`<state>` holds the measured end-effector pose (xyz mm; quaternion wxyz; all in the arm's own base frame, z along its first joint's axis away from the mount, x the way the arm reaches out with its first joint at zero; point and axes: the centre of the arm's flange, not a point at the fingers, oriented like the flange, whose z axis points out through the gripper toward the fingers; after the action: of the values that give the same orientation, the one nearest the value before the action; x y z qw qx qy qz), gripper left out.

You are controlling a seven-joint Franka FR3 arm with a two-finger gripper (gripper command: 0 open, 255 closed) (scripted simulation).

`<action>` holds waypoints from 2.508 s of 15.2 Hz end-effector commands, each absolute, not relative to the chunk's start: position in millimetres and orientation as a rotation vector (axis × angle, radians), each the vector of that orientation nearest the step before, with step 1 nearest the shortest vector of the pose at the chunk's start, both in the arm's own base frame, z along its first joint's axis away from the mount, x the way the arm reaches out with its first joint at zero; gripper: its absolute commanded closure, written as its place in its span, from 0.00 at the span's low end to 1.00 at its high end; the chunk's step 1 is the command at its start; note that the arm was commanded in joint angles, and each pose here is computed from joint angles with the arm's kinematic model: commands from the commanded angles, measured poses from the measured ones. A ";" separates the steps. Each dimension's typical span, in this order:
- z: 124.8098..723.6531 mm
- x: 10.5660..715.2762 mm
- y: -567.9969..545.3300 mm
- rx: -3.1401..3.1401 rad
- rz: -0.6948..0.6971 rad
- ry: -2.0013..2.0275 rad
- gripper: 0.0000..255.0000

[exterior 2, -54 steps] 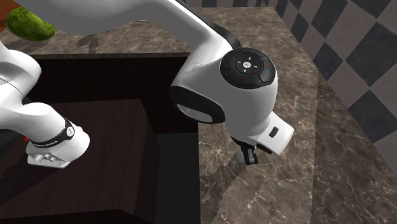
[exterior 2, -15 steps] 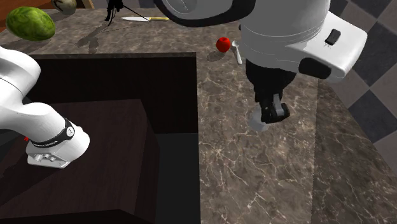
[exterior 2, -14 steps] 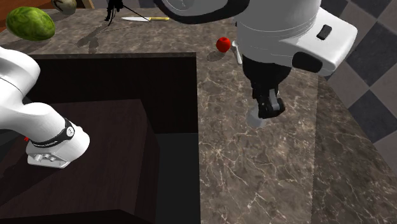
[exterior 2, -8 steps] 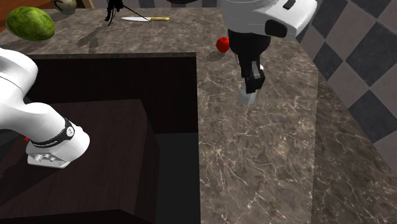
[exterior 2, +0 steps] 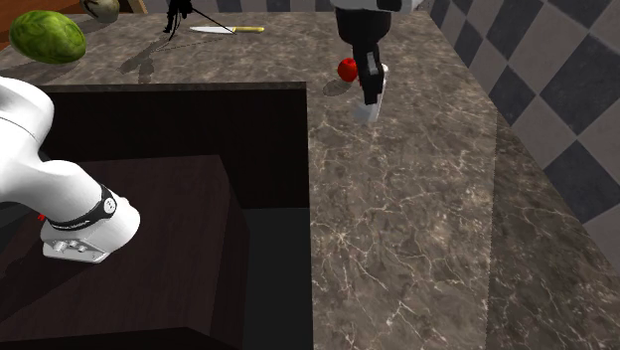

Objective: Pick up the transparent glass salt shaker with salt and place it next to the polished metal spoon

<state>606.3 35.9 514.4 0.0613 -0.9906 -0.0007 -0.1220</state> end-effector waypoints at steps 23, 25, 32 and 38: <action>505.9 569.9 324.9 -2.996 -0.370 0.000 1.00; 495.3 569.9 324.9 -2.996 -0.370 0.000 1.00; 458.4 569.9 324.9 -2.996 -0.370 0.000 1.00; 426.7 569.9 324.9 -2.996 -0.370 0.000 1.00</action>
<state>570.1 324.1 433.2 0.0611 -0.9907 0.0000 -0.1219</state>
